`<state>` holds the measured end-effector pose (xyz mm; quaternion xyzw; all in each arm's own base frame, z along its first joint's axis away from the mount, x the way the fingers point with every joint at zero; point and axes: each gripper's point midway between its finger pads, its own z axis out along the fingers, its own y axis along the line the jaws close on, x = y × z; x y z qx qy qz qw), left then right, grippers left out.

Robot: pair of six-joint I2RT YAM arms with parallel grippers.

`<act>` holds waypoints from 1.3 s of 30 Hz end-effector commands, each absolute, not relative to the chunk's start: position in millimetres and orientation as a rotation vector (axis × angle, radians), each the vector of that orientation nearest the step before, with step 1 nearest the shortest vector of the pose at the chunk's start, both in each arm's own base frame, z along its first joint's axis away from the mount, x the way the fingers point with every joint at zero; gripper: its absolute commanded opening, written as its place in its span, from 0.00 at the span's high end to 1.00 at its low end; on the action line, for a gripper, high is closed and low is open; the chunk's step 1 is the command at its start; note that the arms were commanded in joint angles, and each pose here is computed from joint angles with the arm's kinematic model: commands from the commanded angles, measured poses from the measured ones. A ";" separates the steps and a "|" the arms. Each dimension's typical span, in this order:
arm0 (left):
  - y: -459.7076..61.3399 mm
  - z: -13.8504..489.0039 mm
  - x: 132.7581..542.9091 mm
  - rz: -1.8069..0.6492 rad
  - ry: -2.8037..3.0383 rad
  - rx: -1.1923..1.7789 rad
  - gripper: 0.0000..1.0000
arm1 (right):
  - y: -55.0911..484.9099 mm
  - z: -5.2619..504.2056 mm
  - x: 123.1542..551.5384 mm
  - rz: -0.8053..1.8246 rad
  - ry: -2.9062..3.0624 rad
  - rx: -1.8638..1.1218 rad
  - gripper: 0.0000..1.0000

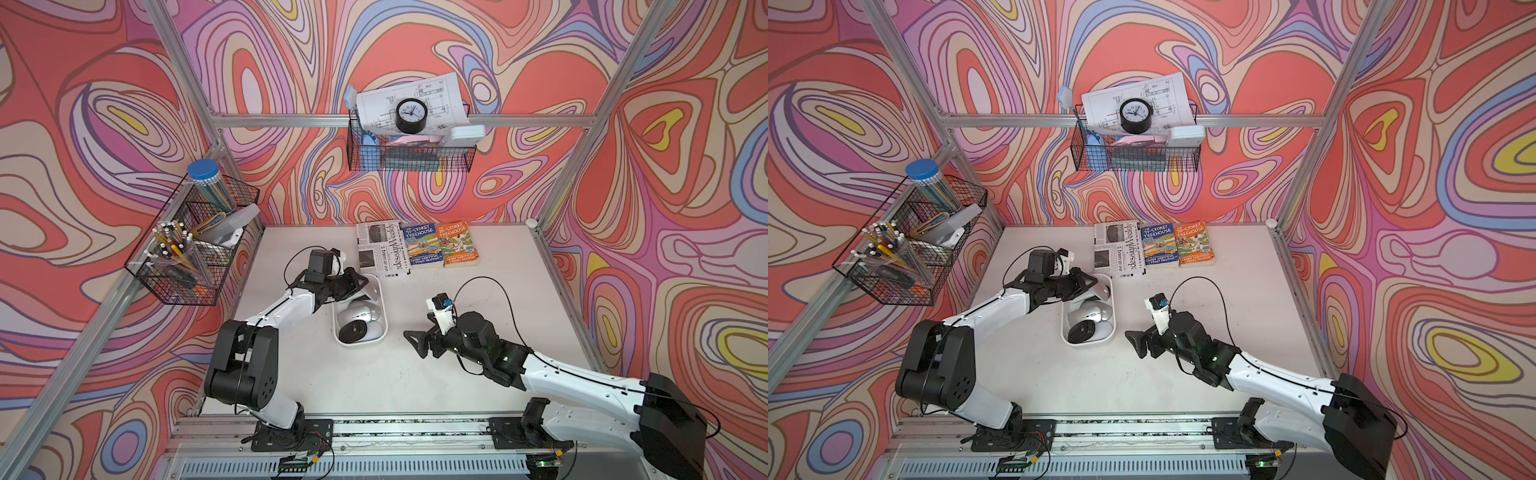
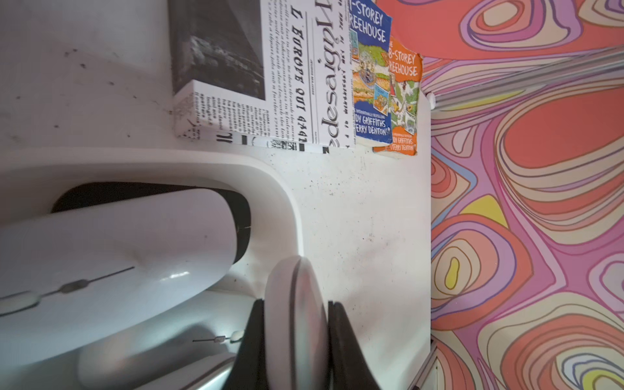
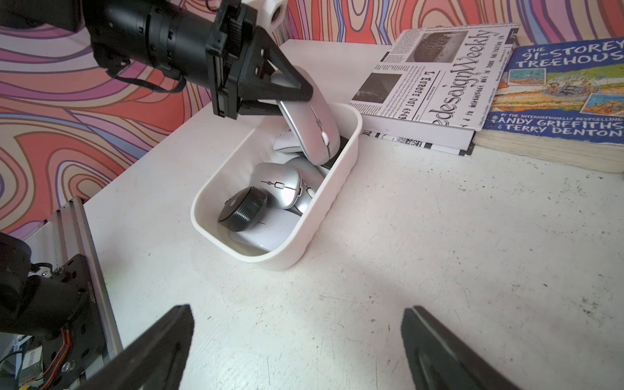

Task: Put the mouse in the storage box
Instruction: Place the mouse in the storage box, then reset both arms

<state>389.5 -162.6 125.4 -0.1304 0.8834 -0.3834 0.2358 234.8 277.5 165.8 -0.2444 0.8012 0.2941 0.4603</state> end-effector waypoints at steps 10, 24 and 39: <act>-157.9 105.5 388.7 -1.038 2.463 -0.387 0.96 | 272.1 161.9 235.5 0.711 1.981 -0.585 0.02; -116.8 118.9 388.6 -0.688 2.432 -0.385 0.01 | 245.7 181.1 283.7 0.626 1.965 -0.407 0.02; -24.0 198.5 354.6 -0.098 1.837 -0.243 0.02 | 68.1 215.2 400.9 0.006 1.845 0.205 0.02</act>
